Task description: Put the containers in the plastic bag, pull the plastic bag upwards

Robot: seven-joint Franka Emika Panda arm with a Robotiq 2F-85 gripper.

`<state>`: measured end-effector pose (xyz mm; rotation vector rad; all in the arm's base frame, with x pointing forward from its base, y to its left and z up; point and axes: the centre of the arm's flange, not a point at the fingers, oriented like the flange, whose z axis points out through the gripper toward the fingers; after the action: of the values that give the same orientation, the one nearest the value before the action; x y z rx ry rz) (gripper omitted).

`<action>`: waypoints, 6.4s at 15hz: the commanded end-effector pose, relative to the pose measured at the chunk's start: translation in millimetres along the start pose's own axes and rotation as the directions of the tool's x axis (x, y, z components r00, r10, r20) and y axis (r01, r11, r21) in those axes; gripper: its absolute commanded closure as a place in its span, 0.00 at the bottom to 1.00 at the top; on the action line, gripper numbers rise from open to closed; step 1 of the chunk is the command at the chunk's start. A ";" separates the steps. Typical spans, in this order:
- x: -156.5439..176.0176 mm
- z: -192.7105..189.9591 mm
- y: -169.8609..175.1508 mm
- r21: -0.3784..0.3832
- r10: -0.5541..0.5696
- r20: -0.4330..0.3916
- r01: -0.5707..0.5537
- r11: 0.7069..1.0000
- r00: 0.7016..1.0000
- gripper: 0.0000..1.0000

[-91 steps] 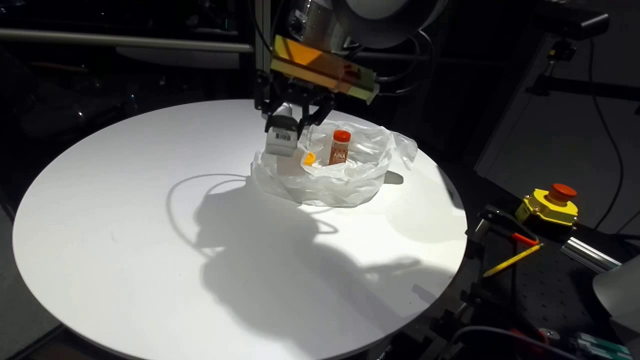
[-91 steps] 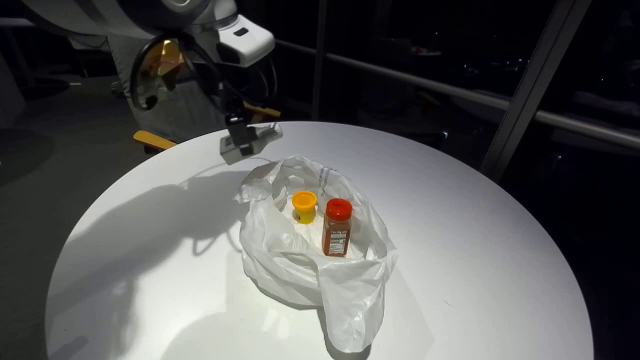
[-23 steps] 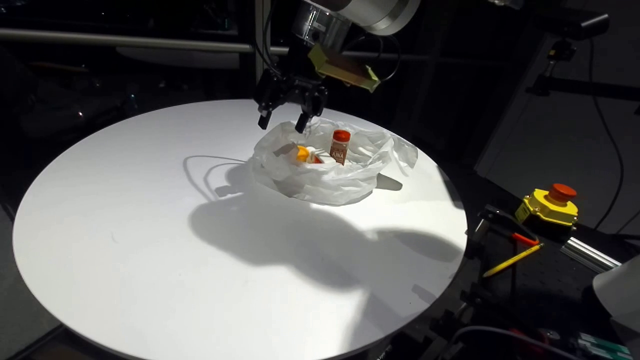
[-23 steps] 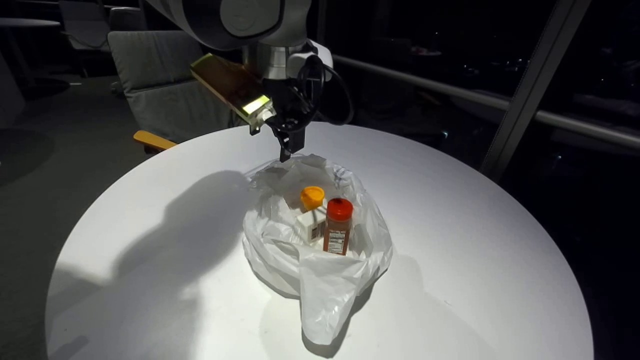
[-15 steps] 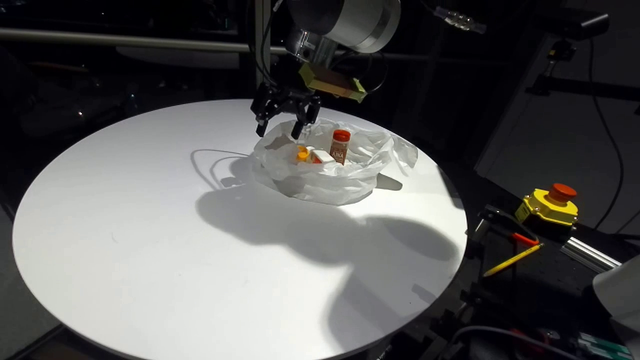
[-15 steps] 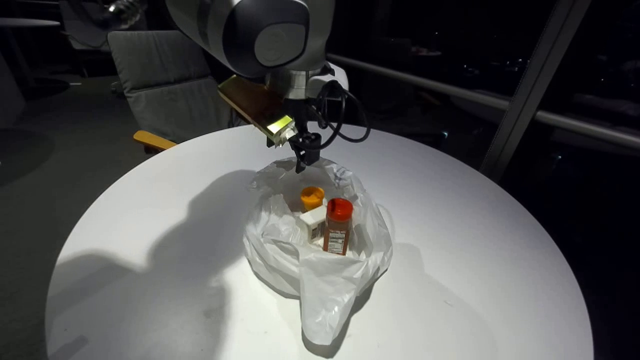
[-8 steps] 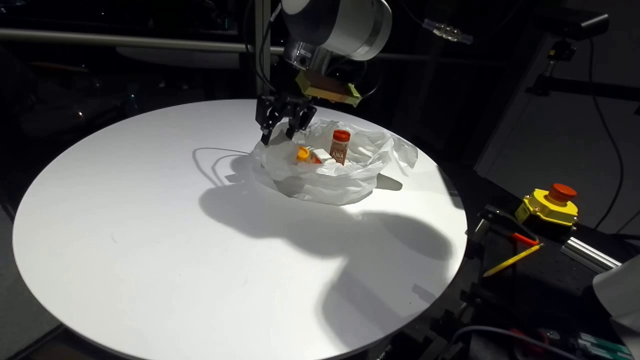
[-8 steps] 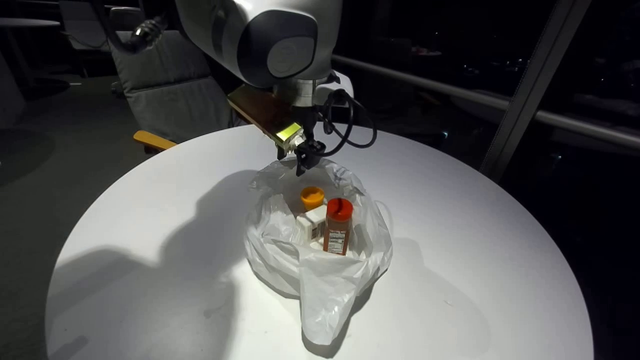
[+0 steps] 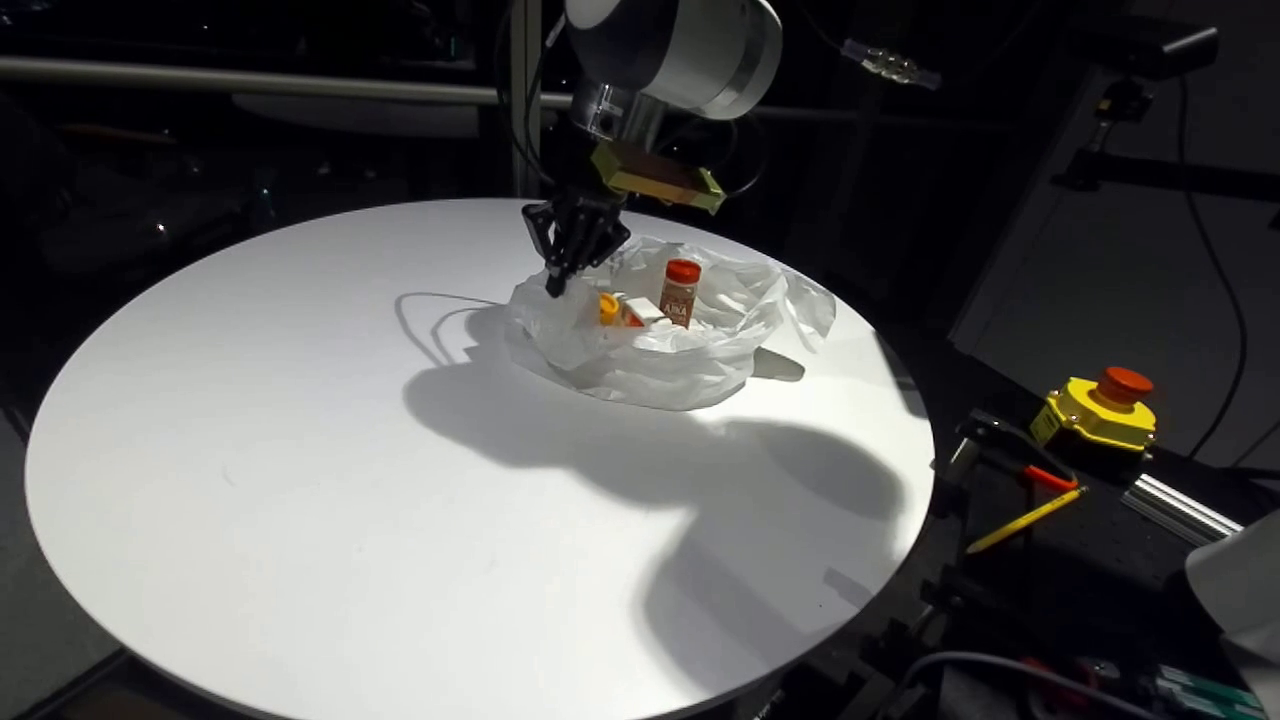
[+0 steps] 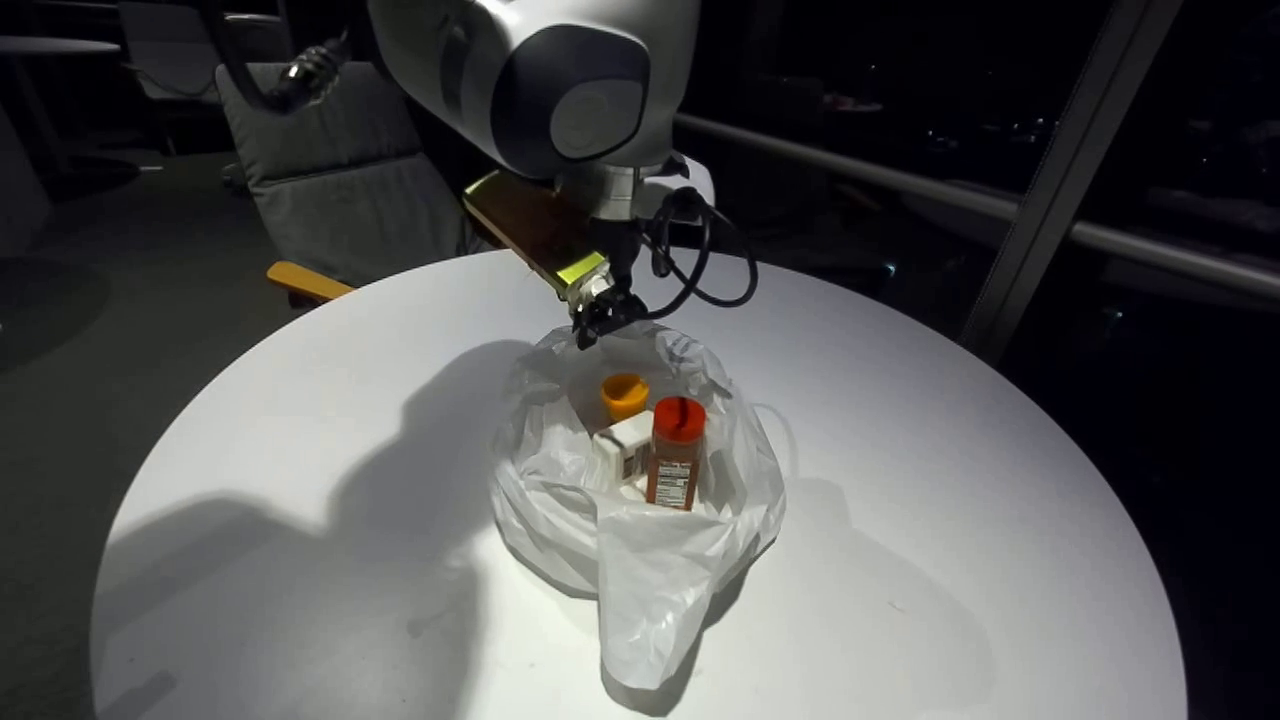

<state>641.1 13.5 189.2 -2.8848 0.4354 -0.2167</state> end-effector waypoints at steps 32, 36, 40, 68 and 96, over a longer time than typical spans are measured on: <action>12.8 -141.1 37.1 0.134 0.297 0.348 -0.360 0.923 0.889 0.07; -2.8 -123.2 71.1 0.010 0.381 0.259 -0.397 0.918 0.887 0.00; -29.9 -133.6 99.2 -0.099 0.512 0.173 -0.503 0.859 0.841 0.00; -129.2 -51.6 187.5 0.104 0.884 -0.073 -0.879 0.466 0.461 0.49; -118.1 -136.1 123.9 0.714 0.711 -0.206 -0.393 0.579 0.673 1.00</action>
<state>489.9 -110.8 267.1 -1.8557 1.2414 -0.7883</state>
